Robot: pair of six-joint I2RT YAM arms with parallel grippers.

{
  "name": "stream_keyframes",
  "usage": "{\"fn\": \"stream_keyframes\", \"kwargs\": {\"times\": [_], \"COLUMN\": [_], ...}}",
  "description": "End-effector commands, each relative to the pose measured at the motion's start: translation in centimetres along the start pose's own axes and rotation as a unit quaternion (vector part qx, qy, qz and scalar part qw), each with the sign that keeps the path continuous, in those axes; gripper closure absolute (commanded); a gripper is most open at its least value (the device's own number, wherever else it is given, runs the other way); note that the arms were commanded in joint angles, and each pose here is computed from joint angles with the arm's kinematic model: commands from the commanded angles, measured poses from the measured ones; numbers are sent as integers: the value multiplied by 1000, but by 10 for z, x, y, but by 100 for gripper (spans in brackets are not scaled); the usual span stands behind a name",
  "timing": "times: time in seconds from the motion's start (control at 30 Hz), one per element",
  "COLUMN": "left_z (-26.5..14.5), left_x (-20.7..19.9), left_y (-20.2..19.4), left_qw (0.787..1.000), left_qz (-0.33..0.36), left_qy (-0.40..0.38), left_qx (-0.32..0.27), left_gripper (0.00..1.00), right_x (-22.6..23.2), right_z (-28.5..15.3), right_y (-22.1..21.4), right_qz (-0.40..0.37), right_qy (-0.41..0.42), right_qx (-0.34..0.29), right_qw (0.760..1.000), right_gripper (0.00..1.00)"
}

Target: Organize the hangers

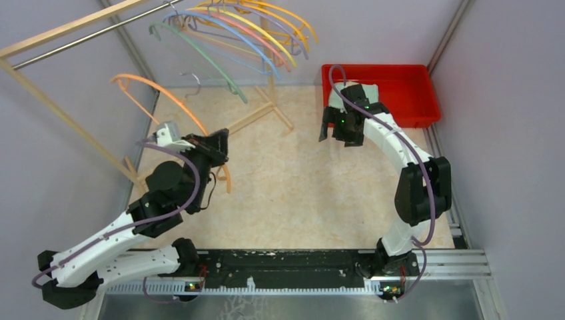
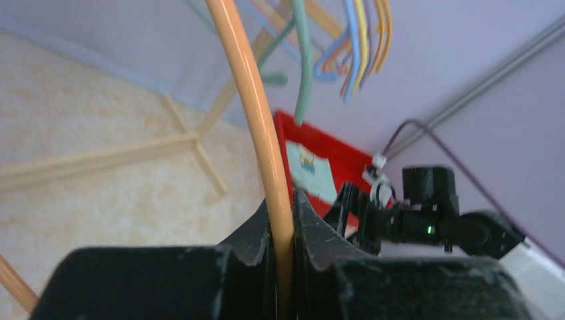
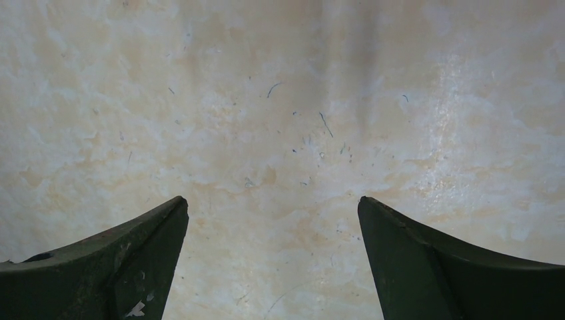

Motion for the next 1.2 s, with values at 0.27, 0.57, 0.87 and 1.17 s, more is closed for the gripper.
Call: {"fn": "stream_keyframes", "kwargs": {"times": [0.27,0.57,0.87,1.17], "left_z": [54,104,130,137], "left_x": [8,22,29,31], "left_y": [118,118,118,123], "left_qw": [983,987,986,984], "left_qz": [-3,-17,-46,-45], "left_qy": [42,17,-11,-41], "left_qx": [-176,-157,-162,-169], "left_gripper": [100,100,100,100], "right_x": [18,18,18,15], "right_z": [4,5,9,20], "right_y": [23,21,23,19], "right_qz": [-28,-26,-26,-24], "right_qy": [23,26,23,16], "right_qx": [-11,-10,-10,3], "right_qw": [999,999,999,1000], "right_gripper": [2,2,2,2]}}
Point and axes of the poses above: each gripper's point midway between its finger pads, its own z axis out along the fingers, its own x axis along the line the jaws close on, y = z × x, the point moved 5 cm from there along -z, back along the fingers, and after that the axes turned 7 degrees about z, right-handed, at the moved point
